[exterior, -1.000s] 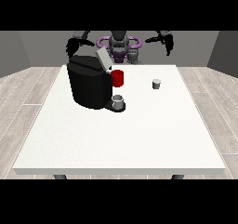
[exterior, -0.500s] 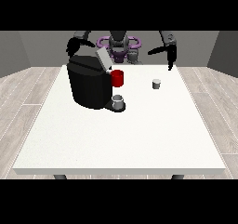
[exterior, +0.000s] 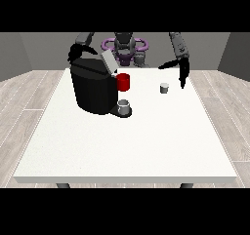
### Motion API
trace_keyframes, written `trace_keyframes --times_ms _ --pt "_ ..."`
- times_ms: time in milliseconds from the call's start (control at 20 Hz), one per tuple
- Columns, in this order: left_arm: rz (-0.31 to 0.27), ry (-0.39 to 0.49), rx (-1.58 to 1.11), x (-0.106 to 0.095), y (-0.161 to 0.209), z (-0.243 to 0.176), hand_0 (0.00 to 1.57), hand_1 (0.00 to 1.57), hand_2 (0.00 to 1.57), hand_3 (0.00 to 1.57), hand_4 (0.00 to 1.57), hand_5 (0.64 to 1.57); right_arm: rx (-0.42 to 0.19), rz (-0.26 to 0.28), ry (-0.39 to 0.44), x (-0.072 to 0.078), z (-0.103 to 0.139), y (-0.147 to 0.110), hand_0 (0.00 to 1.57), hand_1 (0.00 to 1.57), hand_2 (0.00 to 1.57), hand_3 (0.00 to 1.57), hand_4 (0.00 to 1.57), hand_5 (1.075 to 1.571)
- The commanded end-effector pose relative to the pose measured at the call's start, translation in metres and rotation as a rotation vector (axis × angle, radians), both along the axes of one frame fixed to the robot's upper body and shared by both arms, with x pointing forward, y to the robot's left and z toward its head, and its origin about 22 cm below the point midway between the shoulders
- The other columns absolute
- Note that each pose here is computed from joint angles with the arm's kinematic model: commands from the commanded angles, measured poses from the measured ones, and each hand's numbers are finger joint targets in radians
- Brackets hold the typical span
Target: Insert the coffee pod into the coffee machine and close the lid
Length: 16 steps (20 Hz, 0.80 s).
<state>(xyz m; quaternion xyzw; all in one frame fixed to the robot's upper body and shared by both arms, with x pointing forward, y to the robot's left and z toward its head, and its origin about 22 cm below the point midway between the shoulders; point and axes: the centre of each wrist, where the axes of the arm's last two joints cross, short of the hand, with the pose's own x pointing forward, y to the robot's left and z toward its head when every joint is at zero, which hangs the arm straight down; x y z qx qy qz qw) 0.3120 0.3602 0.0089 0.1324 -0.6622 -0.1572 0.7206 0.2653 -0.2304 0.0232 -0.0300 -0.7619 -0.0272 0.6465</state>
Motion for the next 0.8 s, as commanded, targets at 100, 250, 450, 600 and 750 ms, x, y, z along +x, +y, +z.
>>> trace_keyframes --times_ms 100,250,450,600,750 --pt "-0.038 0.071 0.089 0.019 -0.013 -0.004 0.0 0.0 0.0 0.0 0.0 1.571 0.004 -0.039 0.06 0.014 -0.002 0.014 0.0 0.0 0.0 0.0 0.39 1.571" --pt "-0.051 0.069 0.142 0.016 -0.017 -0.02 0.0 0.0 0.2 0.0 0.0 1.571 -0.021 -0.027 0.058 0.017 0.003 -0.004 0.0 0.0 0.0 0.0 0.37 1.571" --pt "-0.056 0.108 0.187 0.03 -0.023 -0.001 0.22 0.22 0.53 0.22 0.0 1.571 -0.063 -0.061 0.117 0.019 -0.022 -0.02 0.0 0.0 0.0 0.0 0.42 1.571" --pt "-0.019 0.111 0.205 0.026 -0.003 -0.015 0.7 0.7 0.78 0.43 0.0 1.571 -0.053 -0.042 0.078 0.035 0.006 -0.004 0.0 0.0 0.0 0.0 0.42 1.571" --pt "-0.041 0.115 0.292 0.015 0.0 -0.031 0.62 0.62 0.74 0.48 0.0 1.571 -0.054 -0.044 0.072 0.023 -0.009 0.013 0.0 0.0 0.0 0.0 0.36 1.571"
